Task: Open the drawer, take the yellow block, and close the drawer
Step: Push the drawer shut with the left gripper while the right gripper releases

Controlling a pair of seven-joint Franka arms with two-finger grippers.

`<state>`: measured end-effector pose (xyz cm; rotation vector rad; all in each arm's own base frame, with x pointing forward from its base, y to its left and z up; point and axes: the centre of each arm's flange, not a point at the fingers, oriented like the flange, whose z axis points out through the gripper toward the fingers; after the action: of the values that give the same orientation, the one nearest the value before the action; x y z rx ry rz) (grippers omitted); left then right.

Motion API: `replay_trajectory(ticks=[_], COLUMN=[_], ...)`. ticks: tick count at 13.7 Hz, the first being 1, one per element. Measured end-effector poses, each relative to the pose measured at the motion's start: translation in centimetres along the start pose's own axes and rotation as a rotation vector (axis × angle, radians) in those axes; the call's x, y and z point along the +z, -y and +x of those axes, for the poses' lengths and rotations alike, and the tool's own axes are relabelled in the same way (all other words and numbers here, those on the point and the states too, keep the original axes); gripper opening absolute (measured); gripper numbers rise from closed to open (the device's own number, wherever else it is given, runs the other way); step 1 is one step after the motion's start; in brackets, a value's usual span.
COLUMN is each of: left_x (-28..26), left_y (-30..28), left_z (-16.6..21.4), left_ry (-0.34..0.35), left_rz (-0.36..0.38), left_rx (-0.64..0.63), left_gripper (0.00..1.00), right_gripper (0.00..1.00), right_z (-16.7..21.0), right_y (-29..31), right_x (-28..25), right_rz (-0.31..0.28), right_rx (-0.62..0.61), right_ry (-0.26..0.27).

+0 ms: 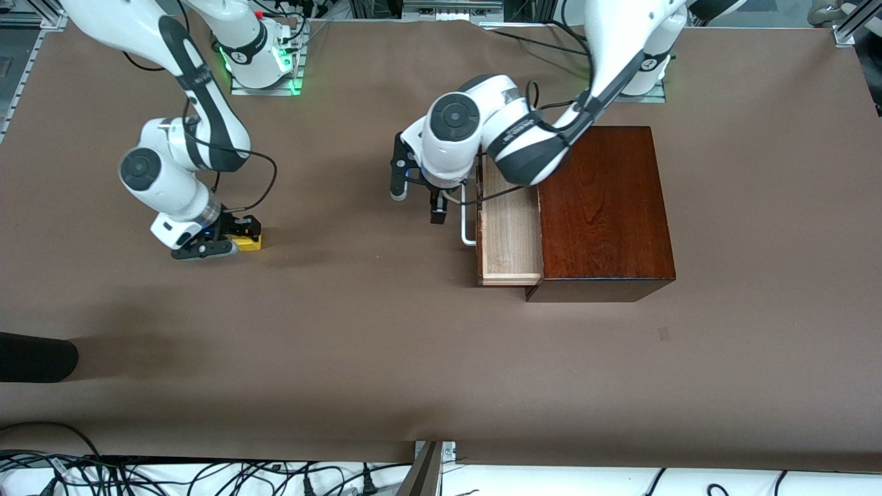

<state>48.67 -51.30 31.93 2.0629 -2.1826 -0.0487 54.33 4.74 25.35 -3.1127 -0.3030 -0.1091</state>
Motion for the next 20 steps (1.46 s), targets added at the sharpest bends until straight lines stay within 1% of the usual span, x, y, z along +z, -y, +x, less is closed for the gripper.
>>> replay_trajectory(ticks=[1, 2, 5, 7, 8, 10, 13, 15, 17, 20], left_x=[0.9, 1.7, 4.0, 3.8, 3.6, 2.8, 1.2, 0.3, 0.0, -0.9], left_y=[0.1, 0.3, 0.4, 0.5, 0.9, 2.4, 3.4, 3.6, 3.6, 3.4], left_z=[-0.3, -0.8, -3.0, -3.3, -4.4, -7.8, -11.0, -11.9, -12.0, -11.9], left_ry=[0.015, 0.03, 0.101, 0.121, 0.151, 0.201, 0.25, 0.265, 0.266, 0.269], left_rz=[-0.004, -0.013, -0.065, -0.078, -0.094, -0.132, -0.167, -0.172, -0.17, -0.162], left_rx=[0.003, 0.0, -0.017, -0.024, -0.036, -0.078, -0.117, -0.131, -0.132, -0.135], left_gripper=[1.0, 1.0, 1.0, 1.0, 1.0, 1.0, 1.0, 1.0, 1.0, 1.0], right_gripper=[0.99, 1.0, 1.0, 1.0, 1.0, 1.0, 1.0, 1.0, 1.0, 1.0], right_z=[0.4, 0.8, 2.1, 3.1, 3.4, 3.8, 4.1, 4.2, 4.2, 4.0], right_y=[0.0, 0.0, 0.1, 0.1, 0.1, 0.0, -0.5, -0.4, -0.1, 0.5], right_x=[-2.4, -5.0, -13.3, -17.7, -19.3, -22.2, -26.7, -29.8, -32.2, -33.8], right_rz=[0.002, 0.006, 0.026, 0.032, 0.035, 0.042, 0.049, 0.051, 0.051, 0.052], right_rx=[-0.016, -0.022, -0.024, -0.024, -0.026, -0.025, -0.016, -0.012, 0.008, 0.036], right_ry=[-0.021, -0.031, -0.01, -0.004, 0.001, 0.034, 0.072, 0.077, 0.083, 0.099])
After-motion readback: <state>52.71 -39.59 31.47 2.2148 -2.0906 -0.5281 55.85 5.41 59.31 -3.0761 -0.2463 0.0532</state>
